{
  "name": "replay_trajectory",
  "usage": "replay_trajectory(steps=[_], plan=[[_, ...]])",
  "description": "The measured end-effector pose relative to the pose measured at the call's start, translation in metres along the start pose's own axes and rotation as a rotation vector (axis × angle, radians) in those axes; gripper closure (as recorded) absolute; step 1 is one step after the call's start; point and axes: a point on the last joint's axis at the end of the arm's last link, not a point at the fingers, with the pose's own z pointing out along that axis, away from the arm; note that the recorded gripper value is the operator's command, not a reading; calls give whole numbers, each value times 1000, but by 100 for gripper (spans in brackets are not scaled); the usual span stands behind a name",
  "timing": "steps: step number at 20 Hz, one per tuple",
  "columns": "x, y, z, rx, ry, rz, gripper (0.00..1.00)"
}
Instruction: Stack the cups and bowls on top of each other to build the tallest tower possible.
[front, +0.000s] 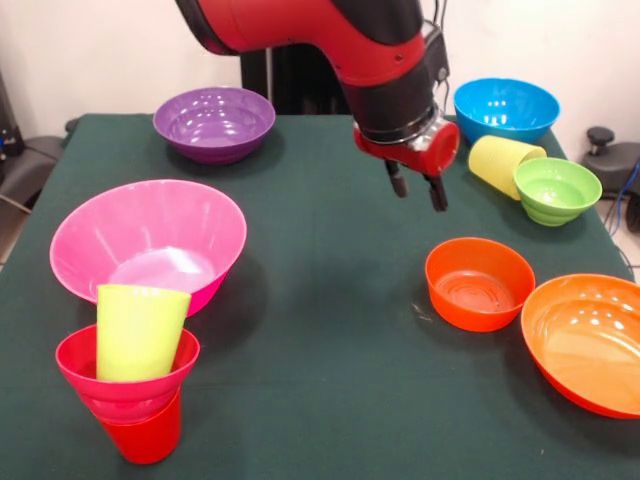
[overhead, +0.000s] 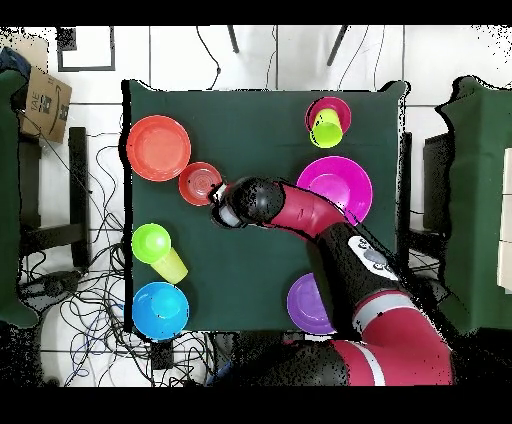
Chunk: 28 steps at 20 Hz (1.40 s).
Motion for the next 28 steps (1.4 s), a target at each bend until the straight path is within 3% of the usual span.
replay_trajectory(steps=[4,11,22,28], plan=[[1,6,16,-35,-20,-3,0],[1,2,43,-62,-38,12,0],[9,1,77,-87,-58,20,0],[25,4,104,-89,-51,11,0]])
